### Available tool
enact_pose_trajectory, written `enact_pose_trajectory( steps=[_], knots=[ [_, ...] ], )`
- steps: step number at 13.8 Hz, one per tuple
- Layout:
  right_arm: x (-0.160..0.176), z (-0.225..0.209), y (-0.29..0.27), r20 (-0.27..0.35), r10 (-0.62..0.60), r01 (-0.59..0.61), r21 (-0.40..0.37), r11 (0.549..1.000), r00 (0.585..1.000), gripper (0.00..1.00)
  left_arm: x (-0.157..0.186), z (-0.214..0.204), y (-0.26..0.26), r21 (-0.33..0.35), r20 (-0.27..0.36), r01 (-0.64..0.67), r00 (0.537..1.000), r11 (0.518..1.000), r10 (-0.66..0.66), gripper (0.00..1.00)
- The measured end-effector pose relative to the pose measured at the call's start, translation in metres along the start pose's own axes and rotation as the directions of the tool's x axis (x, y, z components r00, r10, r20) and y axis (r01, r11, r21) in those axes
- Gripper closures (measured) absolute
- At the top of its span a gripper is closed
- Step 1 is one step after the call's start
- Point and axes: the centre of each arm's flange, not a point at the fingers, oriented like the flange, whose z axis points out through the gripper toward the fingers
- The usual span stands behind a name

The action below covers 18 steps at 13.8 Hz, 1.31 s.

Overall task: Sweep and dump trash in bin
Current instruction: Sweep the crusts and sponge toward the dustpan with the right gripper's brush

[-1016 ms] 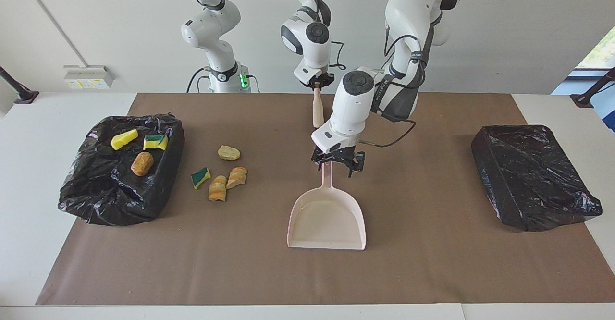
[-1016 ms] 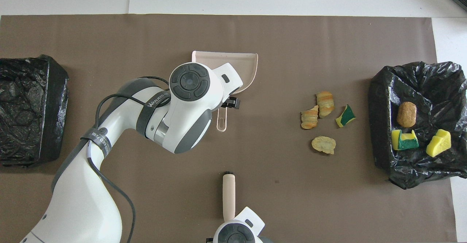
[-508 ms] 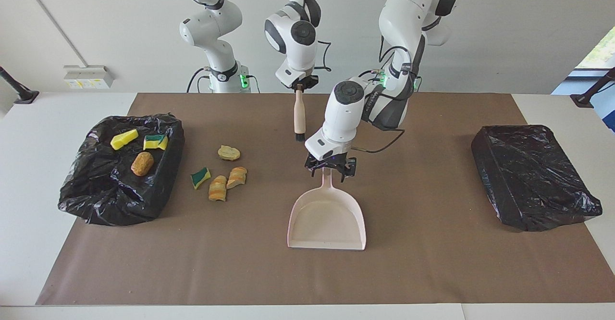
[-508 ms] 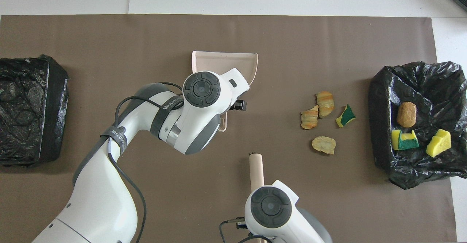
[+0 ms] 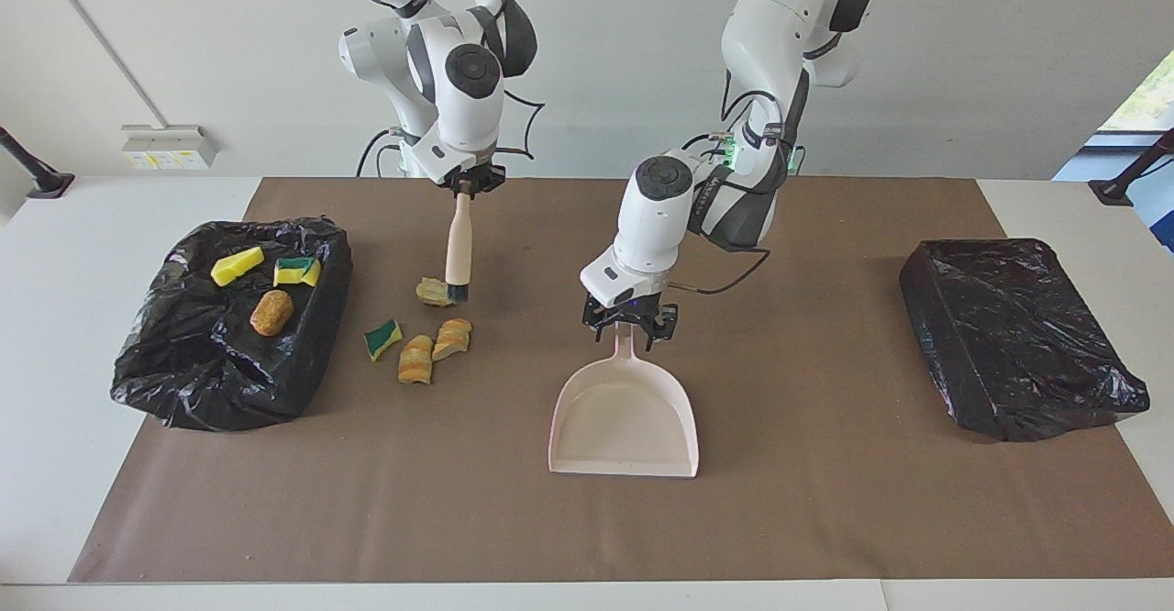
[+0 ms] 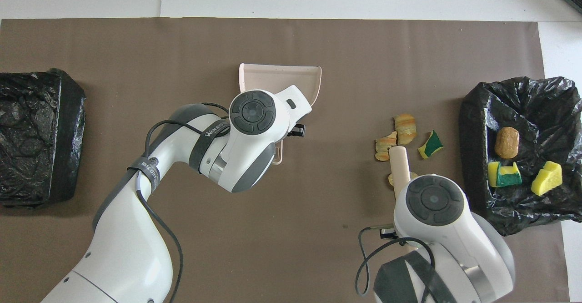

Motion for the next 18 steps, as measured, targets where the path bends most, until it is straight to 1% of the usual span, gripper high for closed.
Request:
enact_pose_trajectory(
  steps=[1, 2, 3, 4, 5, 6, 7, 10, 12, 13, 16, 18],
  knots=[
    [0.013, 0.001, 0.015, -0.007, -0.015, 0.014, -0.051, 0.999, 1.000, 0.74, -0.001, 0.000, 0.002, 0.000, 0.000, -0.003, 1.000, 1.000, 0.003, 0.30],
    [0.027, 0.003, 0.028, -0.001, -0.041, 0.041, -0.114, 0.993, 0.999, 0.74, 0.000, 0.000, 0.001, 0.011, -0.006, -0.012, 1.000, 1.000, 0.012, 0.43],
    [0.041, 0.008, 0.038, 0.021, -0.093, 0.095, -0.190, 0.977, 0.995, 0.74, 0.002, -0.002, -0.001, 0.044, -0.023, -0.040, 0.999, 0.998, 0.041, 0.44],
    [0.053, 0.017, 0.043, 0.047, -0.136, 0.144, -0.242, 0.959, 0.990, 0.74, 0.004, -0.003, -0.004, 0.088, -0.043, -0.074, 0.996, 0.993, 0.078, 0.53],
    [0.063, 0.026, 0.047, 0.069, -0.160, 0.173, -0.277, 0.945, 0.985, 0.74, 0.005, -0.003, -0.006, 0.124, -0.056, -0.101, 0.993, 0.987, 0.108, 0.65],
    [0.071, 0.034, 0.052, 0.083, -0.173, 0.191, -0.303, 0.934, 0.981, 0.74, 0.006, -0.004, -0.008, 0.144, -0.062, -0.119, 0.990, 0.982, 0.129, 0.68],
    [0.078, 0.039, 0.059, 0.087, -0.178, 0.197, -0.317, 0.928, 0.980, 0.74, 0.007, -0.004, -0.009, 0.152, -0.063, -0.135, 0.987, 0.979, 0.146, 0.68],
    [0.092, 0.050, 0.076, 0.070, -0.189, 0.201, -0.329, 0.922, 0.980, 0.74, 0.007, -0.004, -0.011, 0.159, -0.050, -0.195, 0.977, 0.968, 0.205, 0.68],
    [0.096, 0.059, 0.073, 0.078, -0.196, 0.210, -0.321, 0.923, 0.978, 0.74, 0.006, -0.005, -0.012, 0.165, -0.037, -0.222, 0.972, 0.961, 0.231, 0.68],
    [0.096, 0.064, 0.068, 0.090, -0.194, 0.212, -0.299, 0.930, 0.977, 0.74, 0.006, -0.006, -0.013, 0.169, -0.028, -0.232, 0.970, 0.958, 0.240, 0.68],
    [0.089, 0.072, 0.038, 0.127, -0.170, 0.186, -0.123, 0.975, 0.977, 0.74, 0.006, -0.009, -0.017, 0.178, -0.005, -0.271, 0.961, 0.946, 0.276, 0.68],
    [0.082, 0.068, 0.015, 0.140, -0.162, 0.165, -0.004, 0.986, 0.977, 0.74, 0.007, -0.011, -0.023, 0.181, 0.009, -0.337, 0.940, 0.924, 0.341, 0.68]
  ],
)
